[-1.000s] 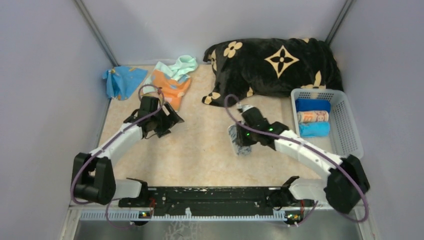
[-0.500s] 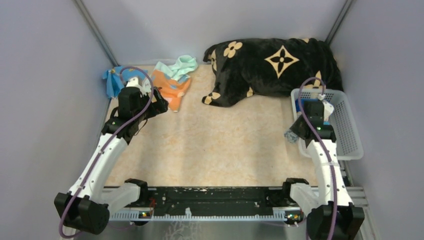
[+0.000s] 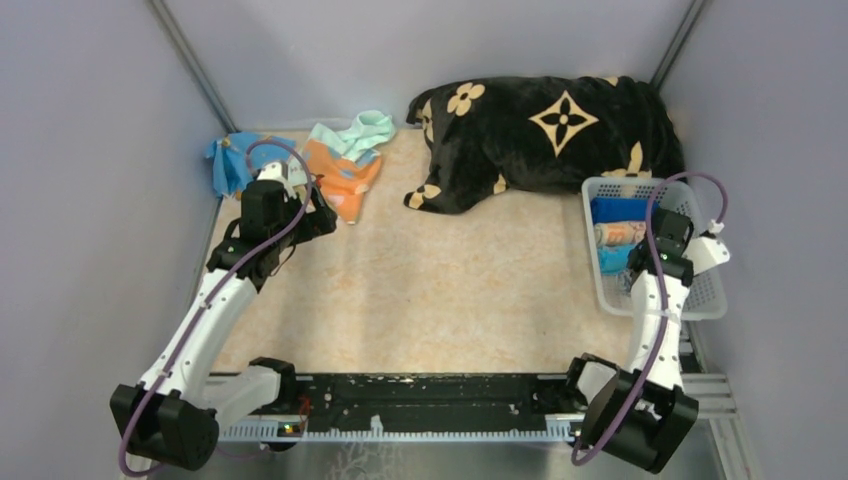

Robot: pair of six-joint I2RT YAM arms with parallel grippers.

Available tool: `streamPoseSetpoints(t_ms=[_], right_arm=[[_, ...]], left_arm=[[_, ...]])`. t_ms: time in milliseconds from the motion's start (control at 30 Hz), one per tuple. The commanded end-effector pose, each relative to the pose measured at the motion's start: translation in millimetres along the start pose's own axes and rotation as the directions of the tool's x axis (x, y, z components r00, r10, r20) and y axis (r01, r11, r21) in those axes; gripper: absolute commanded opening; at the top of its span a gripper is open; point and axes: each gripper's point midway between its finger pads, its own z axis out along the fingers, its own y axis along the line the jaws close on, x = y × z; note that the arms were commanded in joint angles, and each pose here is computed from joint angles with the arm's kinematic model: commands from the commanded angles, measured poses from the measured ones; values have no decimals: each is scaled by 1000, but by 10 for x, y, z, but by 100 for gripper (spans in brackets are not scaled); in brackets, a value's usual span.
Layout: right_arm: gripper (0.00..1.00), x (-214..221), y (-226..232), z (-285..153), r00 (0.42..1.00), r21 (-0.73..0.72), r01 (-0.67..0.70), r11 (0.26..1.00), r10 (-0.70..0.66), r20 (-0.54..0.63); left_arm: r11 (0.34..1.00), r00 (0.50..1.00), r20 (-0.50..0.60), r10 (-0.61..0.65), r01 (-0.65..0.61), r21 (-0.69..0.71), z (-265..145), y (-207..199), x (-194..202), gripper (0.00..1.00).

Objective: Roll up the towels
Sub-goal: Place the towel in the bin.

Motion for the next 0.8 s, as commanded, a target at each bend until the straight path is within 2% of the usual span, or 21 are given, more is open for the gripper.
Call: streamPoseSetpoints(t_ms=[0,133,267,467,767], right_arm=[[0,45,-71,245,997,60,-69,996,68,27],[0,231,-177,420,998,116,-63,991,63,6],[0,361,-167,576,996,109,-86,990,87,1],[0,549,81,774,993,-1,-106,994,106,-58],[0,534,435,850,976,-152,-213,965,204,-73]], left_arm=[[1000,1000,3,14,-14,11,3,14,24,99],[1000,1000,12,15,-15,1,2,41,25,99],[1000,1000,-1,9,-9,23,37,5,64,99],[1000,1000,-17,15,-15,17,60,16,90,99],[1000,1000,-9,15,-15,9,67,40,76,99]])
